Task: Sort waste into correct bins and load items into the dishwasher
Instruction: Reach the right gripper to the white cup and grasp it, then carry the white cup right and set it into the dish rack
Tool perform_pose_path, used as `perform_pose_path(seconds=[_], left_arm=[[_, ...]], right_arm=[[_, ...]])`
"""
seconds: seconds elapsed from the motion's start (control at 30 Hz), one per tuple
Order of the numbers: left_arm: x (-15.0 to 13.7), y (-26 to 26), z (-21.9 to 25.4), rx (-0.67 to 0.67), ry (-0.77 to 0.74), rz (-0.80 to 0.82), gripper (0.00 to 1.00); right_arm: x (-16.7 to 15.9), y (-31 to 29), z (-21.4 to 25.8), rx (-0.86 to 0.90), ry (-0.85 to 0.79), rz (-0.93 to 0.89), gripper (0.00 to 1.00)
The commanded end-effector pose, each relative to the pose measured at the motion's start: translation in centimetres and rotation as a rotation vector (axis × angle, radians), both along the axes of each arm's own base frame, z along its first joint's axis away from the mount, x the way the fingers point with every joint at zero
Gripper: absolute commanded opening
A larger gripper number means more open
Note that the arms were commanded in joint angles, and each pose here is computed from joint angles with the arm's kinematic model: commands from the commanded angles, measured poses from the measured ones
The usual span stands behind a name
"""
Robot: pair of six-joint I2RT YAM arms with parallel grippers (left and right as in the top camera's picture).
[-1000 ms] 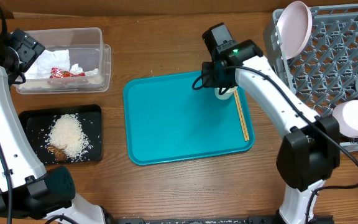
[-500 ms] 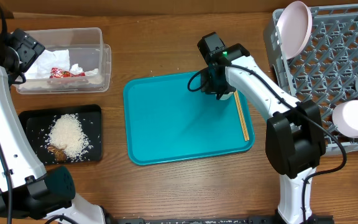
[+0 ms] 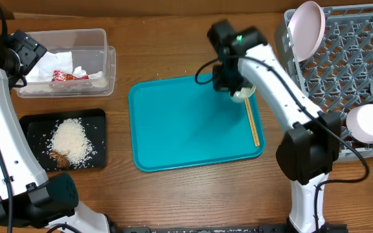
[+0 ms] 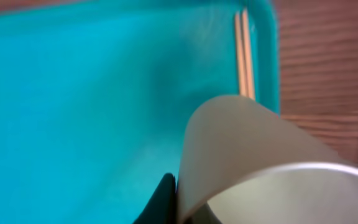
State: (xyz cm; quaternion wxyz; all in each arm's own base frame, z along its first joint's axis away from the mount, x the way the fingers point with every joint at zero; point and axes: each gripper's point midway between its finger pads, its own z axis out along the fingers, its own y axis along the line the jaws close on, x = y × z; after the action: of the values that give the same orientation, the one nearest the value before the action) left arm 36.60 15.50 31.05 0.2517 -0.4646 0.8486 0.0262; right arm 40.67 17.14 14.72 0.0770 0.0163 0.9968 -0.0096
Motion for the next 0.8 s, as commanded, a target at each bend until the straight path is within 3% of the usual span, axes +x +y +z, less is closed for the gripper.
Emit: perform_pose_path(seconds=[0.0, 0.2, 0.3, 0.47, 0.77], left_arm=[[0.2, 0.0, -0.3, 0.016, 0.015, -0.017, 1.0], [0.2, 0.0, -0.3, 0.016, 0.015, -0.017, 1.0], [0.2, 0.0, -0.3, 0.016, 0.015, -0.017, 1.0], [0.2, 0.0, -0.3, 0.016, 0.015, -0.017, 1.0], [0.2, 0.0, -0.3, 0.016, 0.015, -0.017, 1.0]], right_arm=[[2.2, -1.4, 6.1, 0.052, -0.141, -0.049, 0.04], [3.7, -11.0, 15.1, 0.099, -0.328, -0.25, 0.04], [4.0, -16.1, 18.1, 0.183, -0.404, -0.255, 0.04], [3.2, -27.3, 18.7, 0.287, -0.45, -0.463, 0.04], [1.6, -40.4, 18.1, 0.619, -0.631, -0.542, 0.04]])
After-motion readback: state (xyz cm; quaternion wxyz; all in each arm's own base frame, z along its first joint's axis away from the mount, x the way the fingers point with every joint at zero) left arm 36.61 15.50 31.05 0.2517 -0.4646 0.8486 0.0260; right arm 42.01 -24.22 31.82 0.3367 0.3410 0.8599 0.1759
